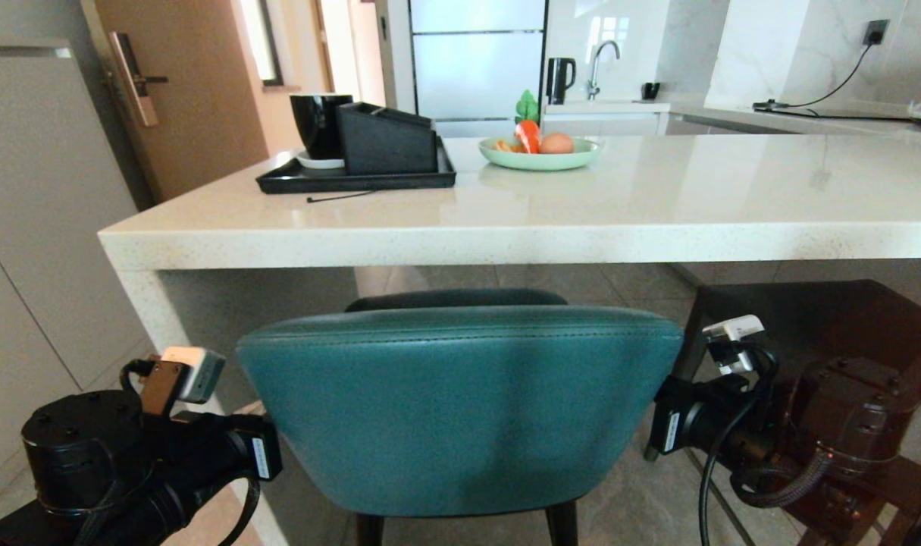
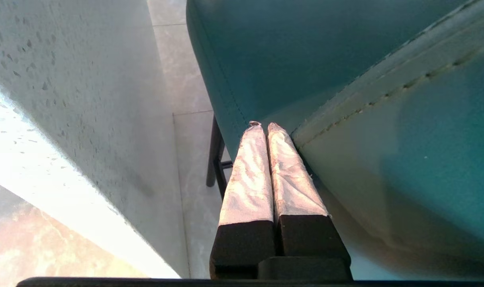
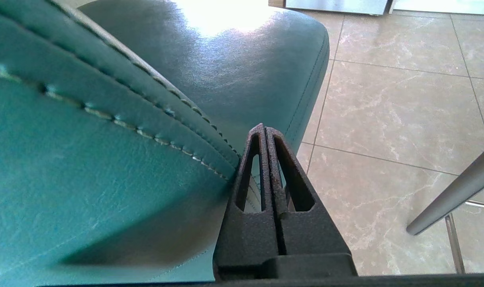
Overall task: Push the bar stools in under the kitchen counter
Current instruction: Pull the blue chair out from under the dining table
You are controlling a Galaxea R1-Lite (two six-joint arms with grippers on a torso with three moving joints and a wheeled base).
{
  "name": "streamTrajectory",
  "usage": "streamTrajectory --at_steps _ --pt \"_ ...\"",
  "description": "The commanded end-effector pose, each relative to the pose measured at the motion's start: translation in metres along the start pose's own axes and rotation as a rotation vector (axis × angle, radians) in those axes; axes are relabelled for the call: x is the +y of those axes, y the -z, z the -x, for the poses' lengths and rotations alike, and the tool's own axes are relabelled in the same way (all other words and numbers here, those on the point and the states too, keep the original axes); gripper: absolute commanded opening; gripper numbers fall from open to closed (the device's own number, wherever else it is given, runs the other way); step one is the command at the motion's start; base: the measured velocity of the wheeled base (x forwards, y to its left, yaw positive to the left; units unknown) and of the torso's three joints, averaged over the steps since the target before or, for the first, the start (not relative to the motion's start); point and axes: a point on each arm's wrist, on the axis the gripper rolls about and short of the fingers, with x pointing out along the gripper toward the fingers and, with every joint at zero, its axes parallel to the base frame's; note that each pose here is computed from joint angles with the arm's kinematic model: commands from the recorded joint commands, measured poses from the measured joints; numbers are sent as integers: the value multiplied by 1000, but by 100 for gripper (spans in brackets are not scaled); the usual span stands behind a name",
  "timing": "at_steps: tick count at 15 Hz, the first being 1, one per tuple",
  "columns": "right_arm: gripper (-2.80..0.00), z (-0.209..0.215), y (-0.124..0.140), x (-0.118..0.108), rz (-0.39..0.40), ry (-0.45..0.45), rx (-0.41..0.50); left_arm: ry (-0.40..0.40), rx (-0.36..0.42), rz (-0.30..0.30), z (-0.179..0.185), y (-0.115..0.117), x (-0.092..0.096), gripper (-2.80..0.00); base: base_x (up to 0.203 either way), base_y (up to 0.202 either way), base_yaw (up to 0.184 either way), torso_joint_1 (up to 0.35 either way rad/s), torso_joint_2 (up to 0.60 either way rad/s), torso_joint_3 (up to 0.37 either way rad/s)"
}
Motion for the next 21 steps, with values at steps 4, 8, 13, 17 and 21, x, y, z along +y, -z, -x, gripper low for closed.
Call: streamTrajectory --at_steps 4,8,13,17,21 --pt "-280 -1 1 0 0 -1 0 0 -6 0 1 0 0 -280 -127 0 1 4 -1 3" --pt "-280 -2 0 -1 -2 5 -3 12 -3 -4 1 1 -3 -280 -199 0 -1 -1 6 1" --pt "-280 -2 -2 -24 -22 95 -12 -27 -8 13 -6 -2 6 -280 -86 0 -1 -2 2 1" --pt "-280 -16 -4 -49 -37 245 -30 -96 -29 24 -50 1 18 -280 0 0 0 0 0 0" --pt "-280 -22 -15 -53 -39 259 -87 -159 -99 -4 -86 5 40 -280 0 0 0 0 0 0"
